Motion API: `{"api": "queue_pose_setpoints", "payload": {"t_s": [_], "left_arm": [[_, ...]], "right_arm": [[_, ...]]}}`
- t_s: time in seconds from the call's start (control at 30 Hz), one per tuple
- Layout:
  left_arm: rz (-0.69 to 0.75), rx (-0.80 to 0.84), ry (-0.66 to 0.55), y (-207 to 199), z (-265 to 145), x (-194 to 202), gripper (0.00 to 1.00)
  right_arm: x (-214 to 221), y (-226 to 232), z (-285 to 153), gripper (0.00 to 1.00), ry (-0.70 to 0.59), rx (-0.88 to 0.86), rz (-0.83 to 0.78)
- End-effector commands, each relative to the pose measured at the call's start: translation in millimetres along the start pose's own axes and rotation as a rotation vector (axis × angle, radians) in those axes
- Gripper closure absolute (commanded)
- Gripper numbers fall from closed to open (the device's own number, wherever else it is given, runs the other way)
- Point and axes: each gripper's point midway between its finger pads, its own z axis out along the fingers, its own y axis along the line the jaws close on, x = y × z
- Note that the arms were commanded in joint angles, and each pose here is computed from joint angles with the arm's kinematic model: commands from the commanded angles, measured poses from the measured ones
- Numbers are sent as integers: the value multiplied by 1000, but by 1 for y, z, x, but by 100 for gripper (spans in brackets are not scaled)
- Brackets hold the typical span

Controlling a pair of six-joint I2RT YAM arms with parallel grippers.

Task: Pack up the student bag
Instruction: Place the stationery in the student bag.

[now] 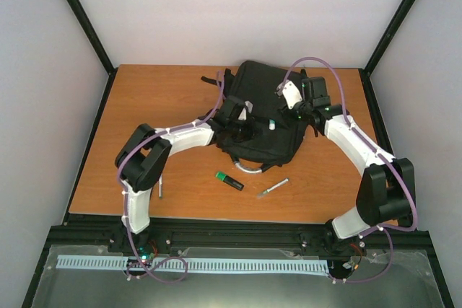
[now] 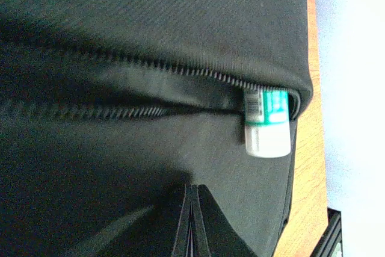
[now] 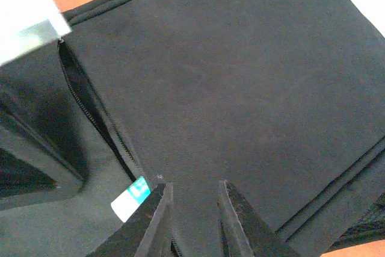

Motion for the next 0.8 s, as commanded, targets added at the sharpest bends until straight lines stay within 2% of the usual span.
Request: {"api": "queue_pose_setpoints", "payload": {"t_s": [0.0,0.23,0.4,0.53,0.77], "left_arm": [[9,77,-8,-20,25,-16,99],[17,244,-27,-74,68,-44,99],[54,267,-27,-93,80,-47,98],[74,252,-26,-95,57,-37,96],[136,179,-15,-90,-9,-7,89]], "right_arm": [[-2,-6,-5,78,-28,3,27],[3,-28,-16,77,-45,39,79],[9,-34,-17,72,-37,39,95],[14,-34,-13,65,-18,37,76],[40,-43,5,50,109,69,24]]}}
